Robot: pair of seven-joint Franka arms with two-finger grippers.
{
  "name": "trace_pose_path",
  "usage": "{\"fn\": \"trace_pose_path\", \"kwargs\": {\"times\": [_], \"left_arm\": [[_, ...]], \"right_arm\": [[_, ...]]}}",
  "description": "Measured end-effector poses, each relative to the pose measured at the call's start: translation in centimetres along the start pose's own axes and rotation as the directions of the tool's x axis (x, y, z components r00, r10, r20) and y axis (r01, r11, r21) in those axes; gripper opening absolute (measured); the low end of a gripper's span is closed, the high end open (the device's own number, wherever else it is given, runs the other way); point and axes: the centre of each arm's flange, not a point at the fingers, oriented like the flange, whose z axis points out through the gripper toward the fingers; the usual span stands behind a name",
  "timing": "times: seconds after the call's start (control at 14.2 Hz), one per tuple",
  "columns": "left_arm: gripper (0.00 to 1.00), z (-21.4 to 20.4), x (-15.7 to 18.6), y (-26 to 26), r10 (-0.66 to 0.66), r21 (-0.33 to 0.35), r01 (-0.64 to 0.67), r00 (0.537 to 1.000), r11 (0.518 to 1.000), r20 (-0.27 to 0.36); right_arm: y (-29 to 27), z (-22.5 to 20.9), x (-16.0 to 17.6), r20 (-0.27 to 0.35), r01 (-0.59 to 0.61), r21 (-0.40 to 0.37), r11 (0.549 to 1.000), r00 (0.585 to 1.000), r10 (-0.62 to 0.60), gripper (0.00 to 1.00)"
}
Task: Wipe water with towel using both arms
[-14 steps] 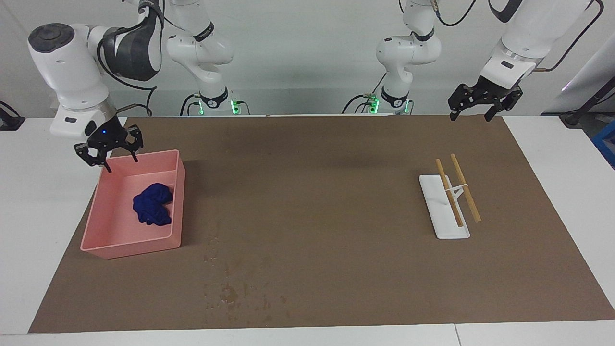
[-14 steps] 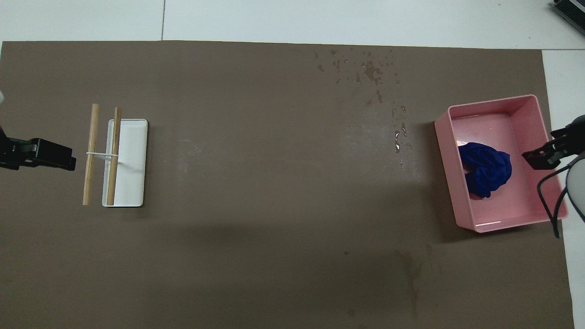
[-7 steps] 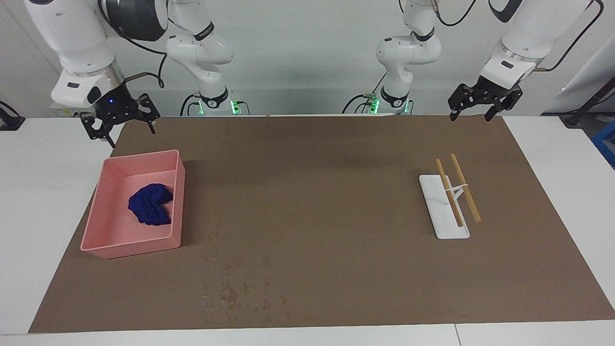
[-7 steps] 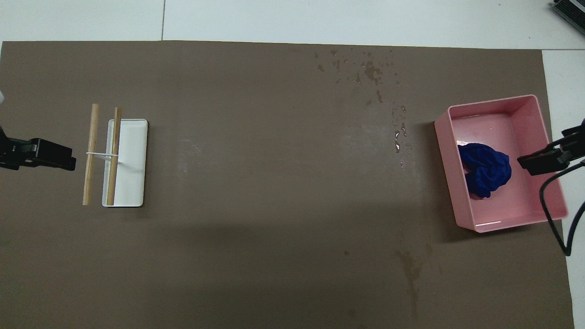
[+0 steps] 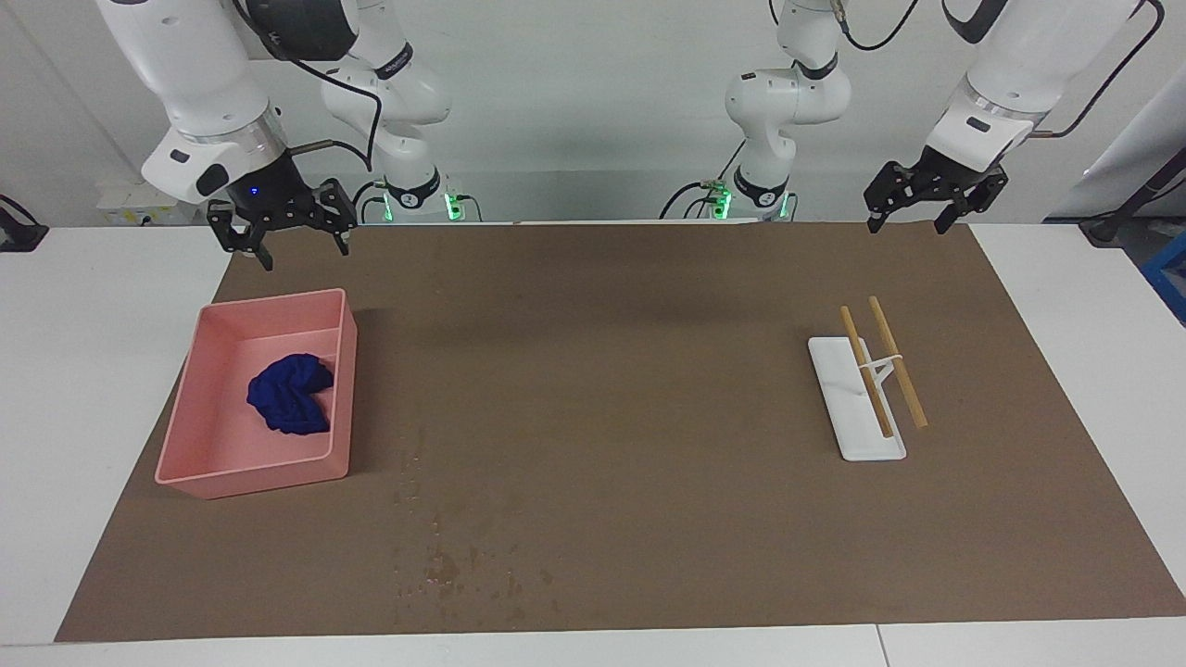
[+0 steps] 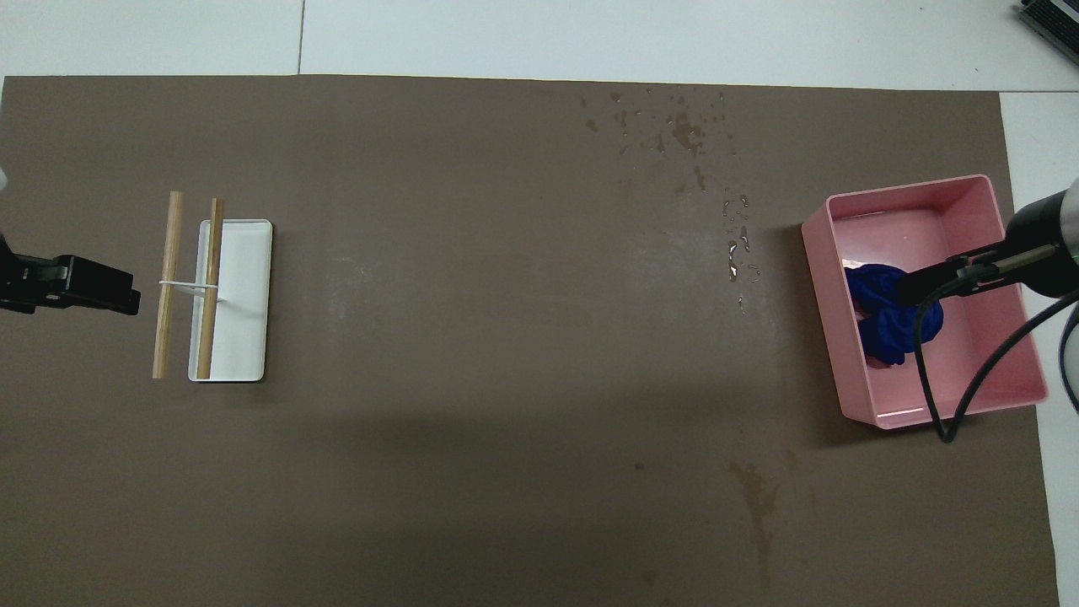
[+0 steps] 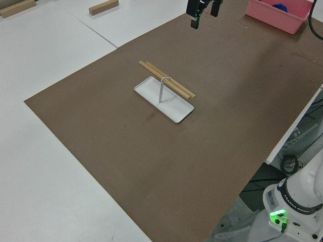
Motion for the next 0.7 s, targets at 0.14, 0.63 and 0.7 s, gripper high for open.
{"fn": "trace_pose_path", "kwargs": {"times": [0.14,0.63,0.7], "left_arm": [[1.00,0.00,0.00,0.00,0.000,0.000,0.000,1.000,1.000,0.000],[1.00,-0.01,0.00,0.00,0.000,0.000,0.000,1.000,1.000,0.000],[1.00,-0.01,0.00,0.00,0.000,0.000,0.000,1.000,1.000,0.000]], "right_arm": [[-0.13,0.18,-0.01,0.003,-0.001,0.017,1.000,1.000,0.001,1.00],[-0.42,0.48,0.38,0.004,0.006,0.016,1.000,1.000,-0.006,1.00],[-0.74,0.56,0.50,0.006,0.013,0.016,1.000,1.000,-0.013,1.00]]}}
